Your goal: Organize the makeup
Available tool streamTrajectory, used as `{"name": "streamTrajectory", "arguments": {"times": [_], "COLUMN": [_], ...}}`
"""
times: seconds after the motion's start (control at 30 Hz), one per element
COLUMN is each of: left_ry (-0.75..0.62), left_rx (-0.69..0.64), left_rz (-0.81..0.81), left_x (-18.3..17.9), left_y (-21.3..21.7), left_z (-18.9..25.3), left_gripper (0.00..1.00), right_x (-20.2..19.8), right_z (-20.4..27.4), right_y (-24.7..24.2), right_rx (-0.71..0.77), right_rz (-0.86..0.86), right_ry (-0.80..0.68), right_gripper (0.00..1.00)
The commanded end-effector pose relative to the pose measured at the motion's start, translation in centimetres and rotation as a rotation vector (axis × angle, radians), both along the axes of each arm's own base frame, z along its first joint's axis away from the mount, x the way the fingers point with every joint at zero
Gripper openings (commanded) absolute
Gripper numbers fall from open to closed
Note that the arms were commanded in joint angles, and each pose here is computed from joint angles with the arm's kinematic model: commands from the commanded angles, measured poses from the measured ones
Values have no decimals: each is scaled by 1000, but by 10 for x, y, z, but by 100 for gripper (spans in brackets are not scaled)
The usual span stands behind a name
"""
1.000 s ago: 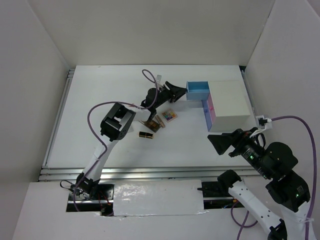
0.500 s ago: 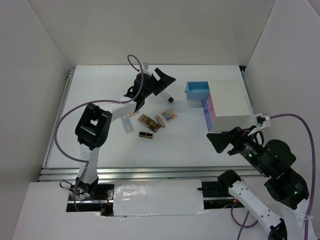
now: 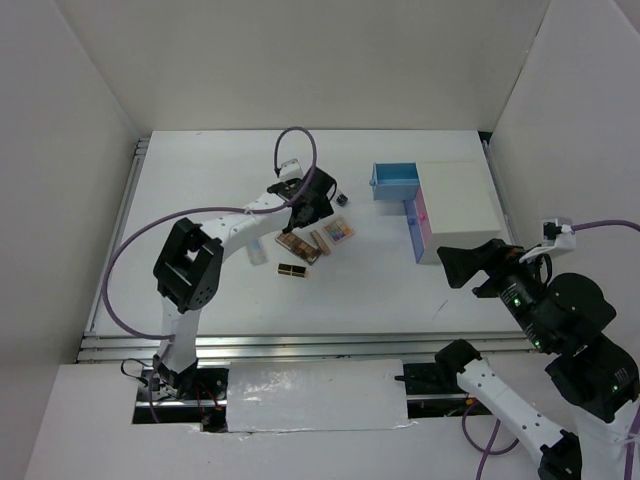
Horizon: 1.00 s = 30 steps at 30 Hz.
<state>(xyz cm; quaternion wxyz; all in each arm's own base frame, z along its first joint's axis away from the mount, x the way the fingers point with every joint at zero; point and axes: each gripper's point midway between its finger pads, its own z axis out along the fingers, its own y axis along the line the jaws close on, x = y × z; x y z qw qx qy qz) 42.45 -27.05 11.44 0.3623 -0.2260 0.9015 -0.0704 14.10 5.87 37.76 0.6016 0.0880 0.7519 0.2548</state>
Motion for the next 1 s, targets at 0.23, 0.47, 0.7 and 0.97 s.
{"name": "streamTrajectory", "arguments": {"times": [0.23, 0.47, 0.7, 0.97], "left_ry": [101, 109, 133, 134], "left_rx": [75, 45, 42, 46], "left_rz": [4, -43, -52, -54], "left_x": [-5, -2, -2, -2], "left_y": [3, -22, -34, -37], "left_z": [-48, -59, -73, -77], "left_gripper": [95, 89, 74, 45], "right_x": [1, -1, -4, -5], "right_z": [-20, -22, -23, -23], "right_y": [4, -2, -5, -6], "right_rx": [-55, -65, -74, -75], "right_rz": [24, 3, 1, -5], "right_ry": [63, 58, 60, 53], "right_gripper": [99, 99, 99, 99]}}
